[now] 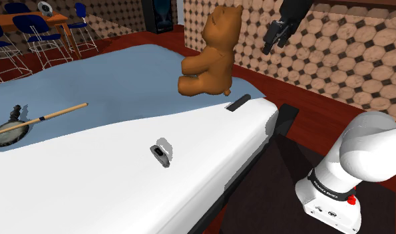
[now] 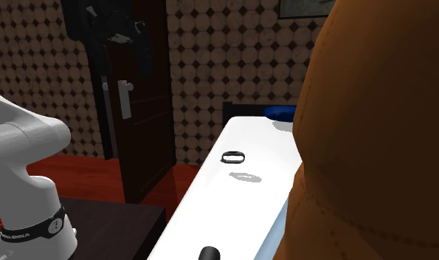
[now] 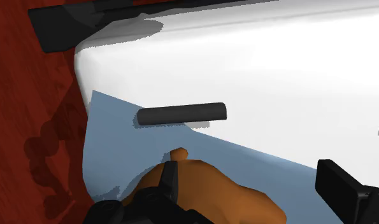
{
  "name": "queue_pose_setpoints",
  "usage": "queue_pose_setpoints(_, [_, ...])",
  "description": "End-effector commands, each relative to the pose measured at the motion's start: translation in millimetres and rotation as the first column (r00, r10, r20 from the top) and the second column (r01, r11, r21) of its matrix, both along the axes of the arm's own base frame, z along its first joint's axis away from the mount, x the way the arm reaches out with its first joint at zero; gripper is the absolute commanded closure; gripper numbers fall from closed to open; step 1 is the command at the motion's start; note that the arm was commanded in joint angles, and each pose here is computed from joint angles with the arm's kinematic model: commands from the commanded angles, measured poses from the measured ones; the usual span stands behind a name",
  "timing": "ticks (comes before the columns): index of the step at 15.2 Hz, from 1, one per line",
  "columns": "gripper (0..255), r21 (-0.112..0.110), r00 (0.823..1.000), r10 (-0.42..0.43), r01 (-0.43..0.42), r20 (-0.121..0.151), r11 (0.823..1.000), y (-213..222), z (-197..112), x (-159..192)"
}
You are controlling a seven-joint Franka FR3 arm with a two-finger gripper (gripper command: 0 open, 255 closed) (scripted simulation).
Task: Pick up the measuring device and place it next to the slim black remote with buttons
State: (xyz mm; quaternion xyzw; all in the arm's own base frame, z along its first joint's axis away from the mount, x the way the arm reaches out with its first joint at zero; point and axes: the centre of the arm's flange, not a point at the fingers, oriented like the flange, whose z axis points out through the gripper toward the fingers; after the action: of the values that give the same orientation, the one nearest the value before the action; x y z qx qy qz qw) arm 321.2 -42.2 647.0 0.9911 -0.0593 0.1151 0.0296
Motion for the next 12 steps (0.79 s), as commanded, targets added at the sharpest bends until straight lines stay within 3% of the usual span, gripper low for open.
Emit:
queue_pose_setpoints(1, [0,0.0,1.0,0.0,0.0,0.0,1.0,0,0,0])
queue_pose_setpoints(12, [0,0.016,0.999,0.024,-0.023,-0.048,1.0,110,-75,56])
